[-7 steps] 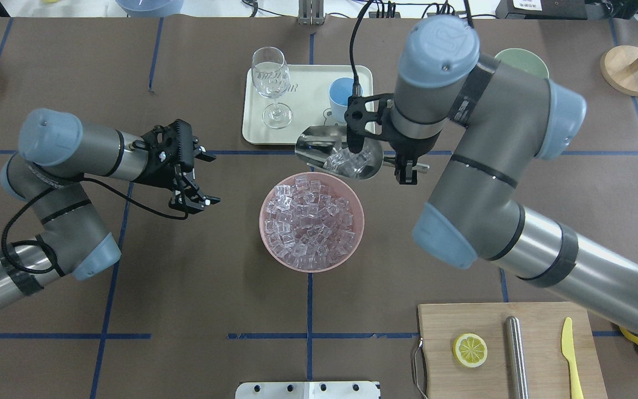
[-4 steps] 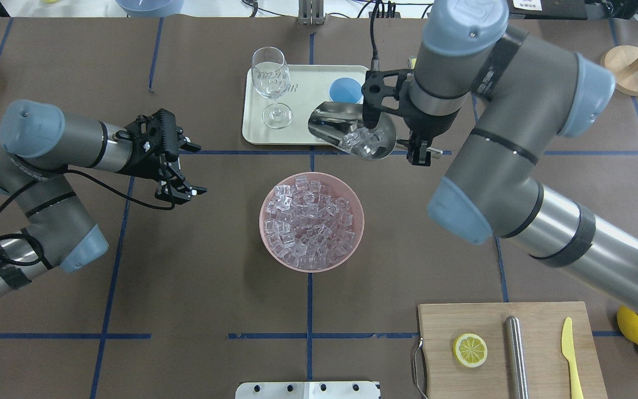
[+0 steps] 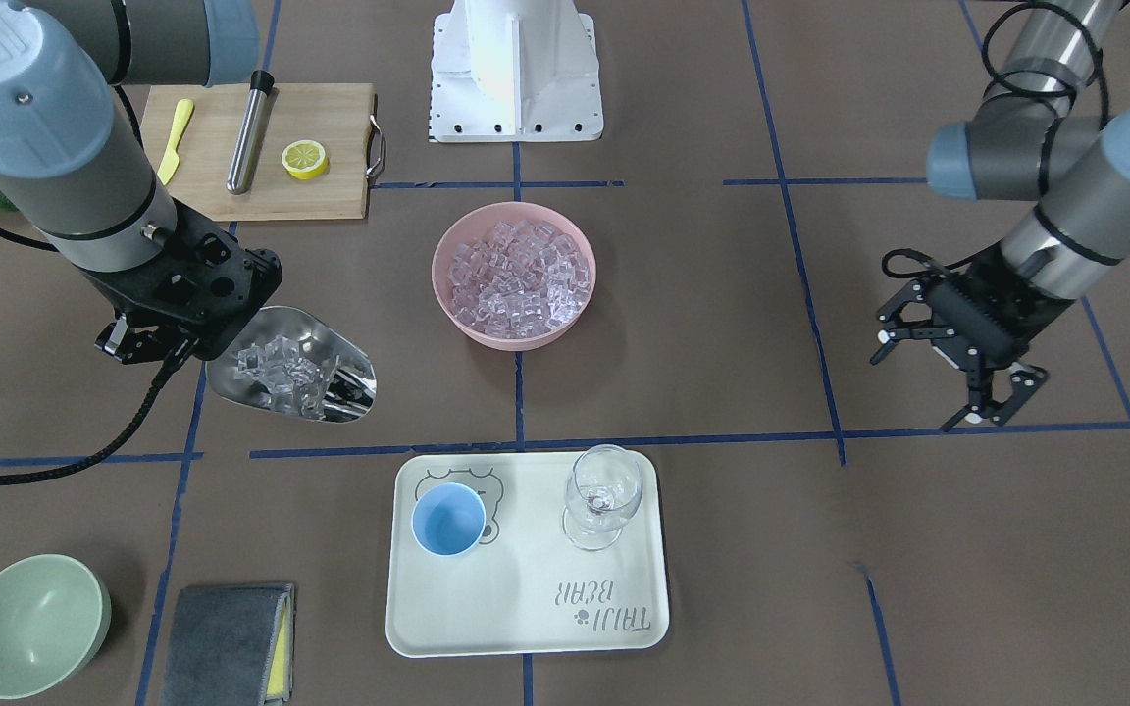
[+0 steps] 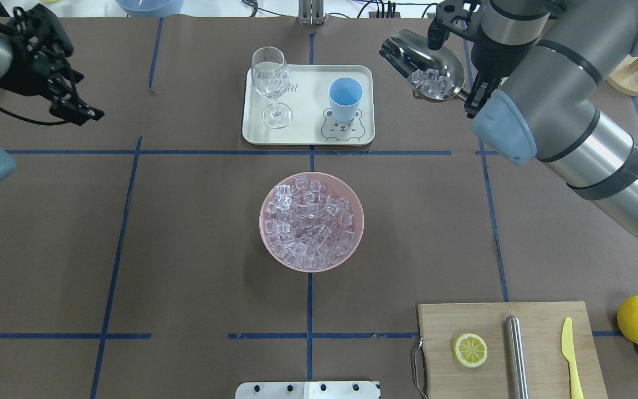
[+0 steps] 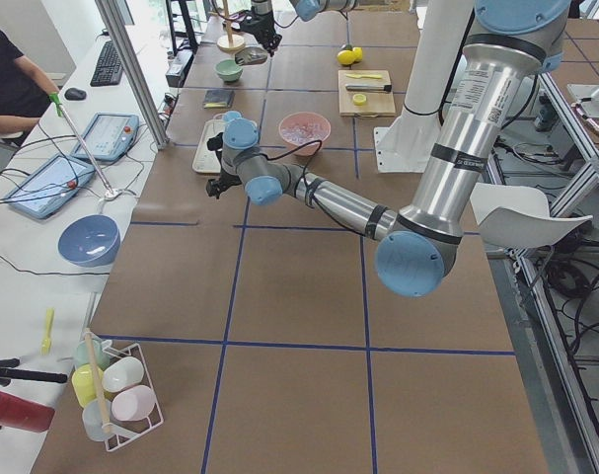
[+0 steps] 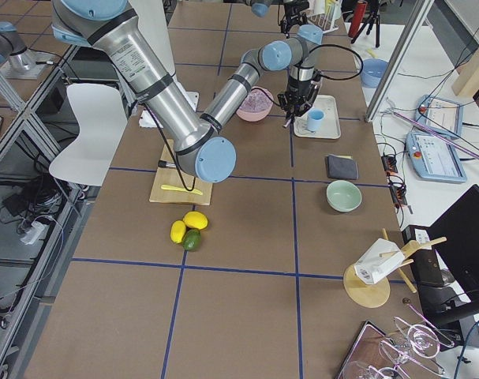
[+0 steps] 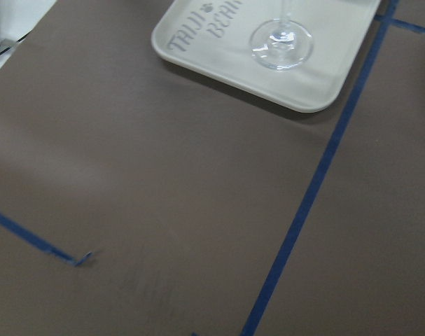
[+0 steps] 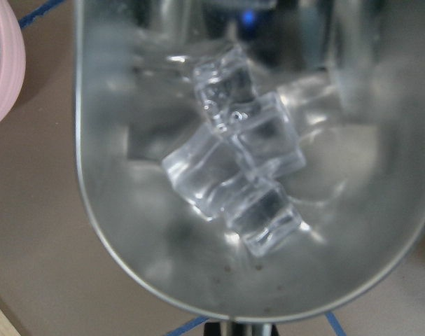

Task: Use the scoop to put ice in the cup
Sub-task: 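Lift the filled scoop out with the right gripper while the left arm withdraws, then move the scoop over the blue cup and tip ice into it with the right gripper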

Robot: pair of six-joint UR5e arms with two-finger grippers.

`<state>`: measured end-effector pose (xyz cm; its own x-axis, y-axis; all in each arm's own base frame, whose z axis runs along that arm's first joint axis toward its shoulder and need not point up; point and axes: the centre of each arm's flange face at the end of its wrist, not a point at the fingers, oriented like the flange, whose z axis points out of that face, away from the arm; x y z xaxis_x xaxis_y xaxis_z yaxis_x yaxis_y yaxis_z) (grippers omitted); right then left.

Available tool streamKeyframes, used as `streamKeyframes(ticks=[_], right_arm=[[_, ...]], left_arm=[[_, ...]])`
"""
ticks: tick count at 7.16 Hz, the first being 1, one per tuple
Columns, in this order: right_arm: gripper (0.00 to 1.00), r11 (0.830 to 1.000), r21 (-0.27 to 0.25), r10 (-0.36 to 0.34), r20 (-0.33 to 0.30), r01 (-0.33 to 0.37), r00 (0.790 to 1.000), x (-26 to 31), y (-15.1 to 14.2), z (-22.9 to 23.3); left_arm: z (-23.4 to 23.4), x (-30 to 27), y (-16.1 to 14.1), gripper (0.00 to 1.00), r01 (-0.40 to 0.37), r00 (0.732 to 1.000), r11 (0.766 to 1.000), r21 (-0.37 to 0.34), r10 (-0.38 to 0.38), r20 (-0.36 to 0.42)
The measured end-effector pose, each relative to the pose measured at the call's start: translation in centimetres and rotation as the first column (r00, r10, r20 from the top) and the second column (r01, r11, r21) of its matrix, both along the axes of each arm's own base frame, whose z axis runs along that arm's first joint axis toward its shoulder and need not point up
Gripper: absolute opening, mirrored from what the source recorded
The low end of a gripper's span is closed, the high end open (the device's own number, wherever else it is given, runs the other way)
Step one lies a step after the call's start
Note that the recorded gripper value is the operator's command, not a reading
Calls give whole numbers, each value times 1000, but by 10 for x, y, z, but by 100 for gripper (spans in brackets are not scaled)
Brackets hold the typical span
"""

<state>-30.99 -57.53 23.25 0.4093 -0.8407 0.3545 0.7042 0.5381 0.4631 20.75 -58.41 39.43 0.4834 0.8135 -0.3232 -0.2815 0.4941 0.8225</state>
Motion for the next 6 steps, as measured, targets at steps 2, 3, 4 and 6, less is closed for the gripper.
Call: streamKeyframes(ticks=[2,3,4,6], right_arm=[[0,999,-50,4,-97,-9,995,-29,-11,1],[0,997,-81,4,-135,-15,991,-42,-18,-1],[0,993,-112,1,-171,-21,985,-53,-21,-2],[0,987,-159,-23,-251,-18,968,-75,-26,-6]], left_arm=[[33,-80,3,100,95,996,993,-71,-94,8],[51,-113,11,100,127,992,986,-105,-127,5],[63,-138,23,100,146,989,981,-130,-147,-2],[77,-165,40,100,173,984,973,-156,-176,-6]])
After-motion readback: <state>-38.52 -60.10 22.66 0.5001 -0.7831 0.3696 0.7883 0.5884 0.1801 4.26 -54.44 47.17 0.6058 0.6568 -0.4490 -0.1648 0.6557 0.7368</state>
